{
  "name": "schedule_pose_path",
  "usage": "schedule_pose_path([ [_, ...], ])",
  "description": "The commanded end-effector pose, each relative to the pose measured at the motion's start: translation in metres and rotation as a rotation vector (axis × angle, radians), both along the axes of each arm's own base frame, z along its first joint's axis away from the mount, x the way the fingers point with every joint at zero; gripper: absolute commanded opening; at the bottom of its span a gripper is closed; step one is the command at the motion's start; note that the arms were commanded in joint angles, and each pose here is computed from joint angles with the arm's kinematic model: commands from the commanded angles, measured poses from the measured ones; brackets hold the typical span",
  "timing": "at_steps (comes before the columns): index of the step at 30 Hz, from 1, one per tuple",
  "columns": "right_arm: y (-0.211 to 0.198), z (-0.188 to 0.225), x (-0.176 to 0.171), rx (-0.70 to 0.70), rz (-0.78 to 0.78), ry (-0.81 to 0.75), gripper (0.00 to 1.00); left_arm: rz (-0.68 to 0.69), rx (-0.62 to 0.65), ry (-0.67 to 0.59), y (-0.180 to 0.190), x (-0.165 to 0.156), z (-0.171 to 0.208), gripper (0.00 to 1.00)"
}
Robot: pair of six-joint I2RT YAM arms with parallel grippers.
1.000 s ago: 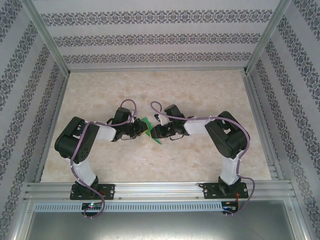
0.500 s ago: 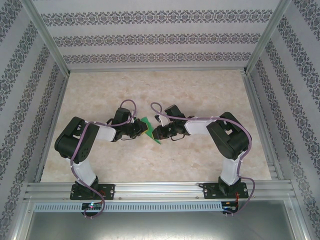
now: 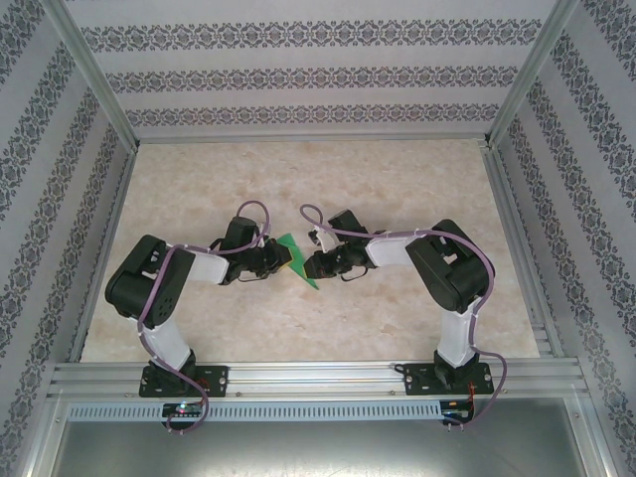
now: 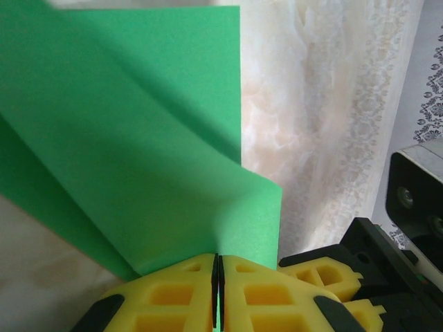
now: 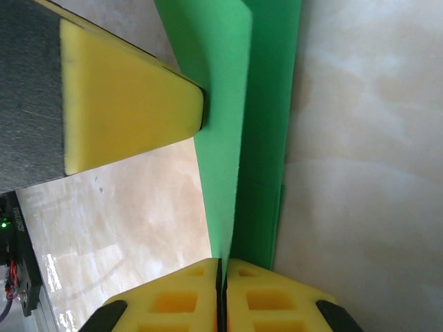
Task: Fold a paper plane with a square sheet of paper (pick it up from the middle)
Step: Fold the wing for the fifth time at the center of the table.
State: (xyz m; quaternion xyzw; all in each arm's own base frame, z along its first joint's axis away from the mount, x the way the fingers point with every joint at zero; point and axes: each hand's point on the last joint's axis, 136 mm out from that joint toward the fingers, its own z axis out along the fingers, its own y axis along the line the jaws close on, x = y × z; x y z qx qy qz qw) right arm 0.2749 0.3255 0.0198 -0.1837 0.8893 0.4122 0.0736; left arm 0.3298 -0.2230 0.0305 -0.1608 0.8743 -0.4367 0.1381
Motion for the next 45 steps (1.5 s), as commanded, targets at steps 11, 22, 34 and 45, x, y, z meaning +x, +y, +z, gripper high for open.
schedule_pose_path([
  [11,-0.009,-0.026,-0.005,-0.090,0.009,0.054,0.11,-0.069,-0.035,-0.092,-0.015,-0.003,0.028,0.15],
  [22,-0.008,-0.031,-0.007,-0.123,0.036,0.065,0.13,-0.022,-0.017,-0.022,-0.012,0.001,0.004,0.13],
  [34,-0.004,-0.014,-0.003,-0.076,0.027,0.065,0.21,0.035,0.053,0.027,0.005,-0.010,-0.012,0.12],
  [45,-0.007,0.010,-0.005,-0.029,-0.007,0.071,0.24,0.025,0.055,0.030,0.005,-0.012,-0.013,0.12],
])
